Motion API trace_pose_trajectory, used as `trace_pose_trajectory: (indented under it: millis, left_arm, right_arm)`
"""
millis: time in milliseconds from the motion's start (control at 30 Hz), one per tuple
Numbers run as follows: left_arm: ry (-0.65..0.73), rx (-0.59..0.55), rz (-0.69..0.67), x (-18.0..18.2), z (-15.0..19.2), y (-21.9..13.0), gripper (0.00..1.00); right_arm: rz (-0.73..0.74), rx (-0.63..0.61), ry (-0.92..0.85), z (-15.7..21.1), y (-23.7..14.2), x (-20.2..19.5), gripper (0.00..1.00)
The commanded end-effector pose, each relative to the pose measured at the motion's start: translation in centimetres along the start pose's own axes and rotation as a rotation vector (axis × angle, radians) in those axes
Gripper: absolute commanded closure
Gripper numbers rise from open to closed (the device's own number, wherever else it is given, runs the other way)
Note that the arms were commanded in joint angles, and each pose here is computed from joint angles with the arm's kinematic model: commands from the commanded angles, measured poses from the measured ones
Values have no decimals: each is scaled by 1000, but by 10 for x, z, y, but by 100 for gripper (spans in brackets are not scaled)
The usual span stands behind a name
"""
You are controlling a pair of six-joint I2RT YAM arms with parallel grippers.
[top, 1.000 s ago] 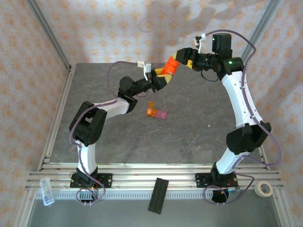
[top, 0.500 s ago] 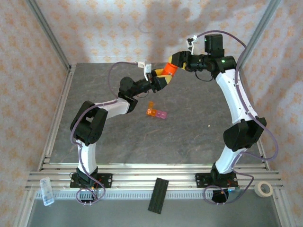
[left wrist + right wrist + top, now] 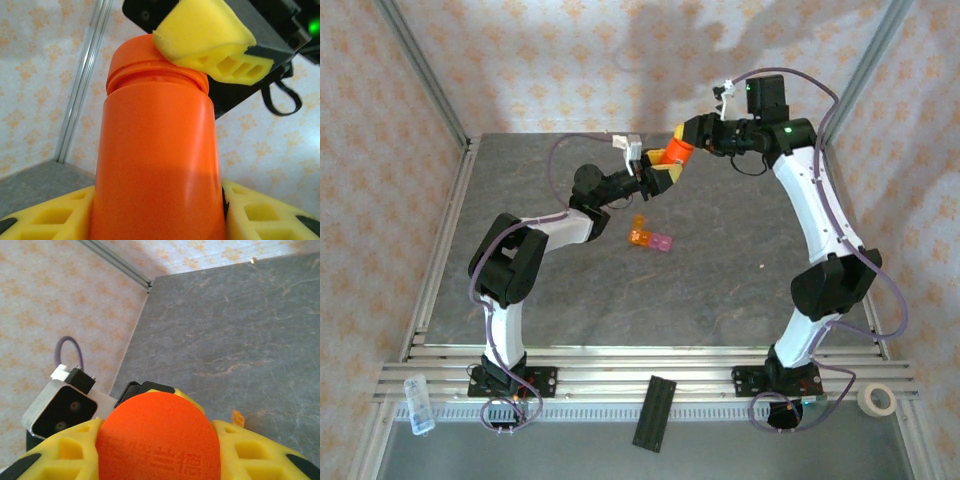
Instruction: Sort the pills into containers
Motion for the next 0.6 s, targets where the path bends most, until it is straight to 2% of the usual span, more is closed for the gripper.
trace_pose_trajectory:
  millis: [0, 167, 267, 433, 567]
  left_arm:
    - [210, -26, 12, -21, -5, 2, 100]
    - [411, -63, -103, -20, 8, -4, 100]
    - [480, -85, -173, -17, 13, -5, 100]
    - [484, -96, -208, -12, 18, -5, 100]
    - [467, -105, -223, -8, 19, -6, 100]
  right_arm:
    - [81, 100, 79, 31, 19, -4, 78]
    - [204, 96, 179, 53, 39, -13, 79]
    - [278, 48, 224, 65, 53, -14, 79]
    - [347, -11, 253, 78, 67, -12, 79]
    - [363, -37, 265, 73, 66, -13, 76]
Point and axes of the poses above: each hand's point on the last joint's axis, 136 mm out from that joint toward the fingers, its own y axis out along the fingers, its own x axis along the line the jaws close on, z = x × y, the point moved 3 cm from there along -y, back along the fingers, and after that the axes turned 15 degrees about -y, right-handed, at the moved point
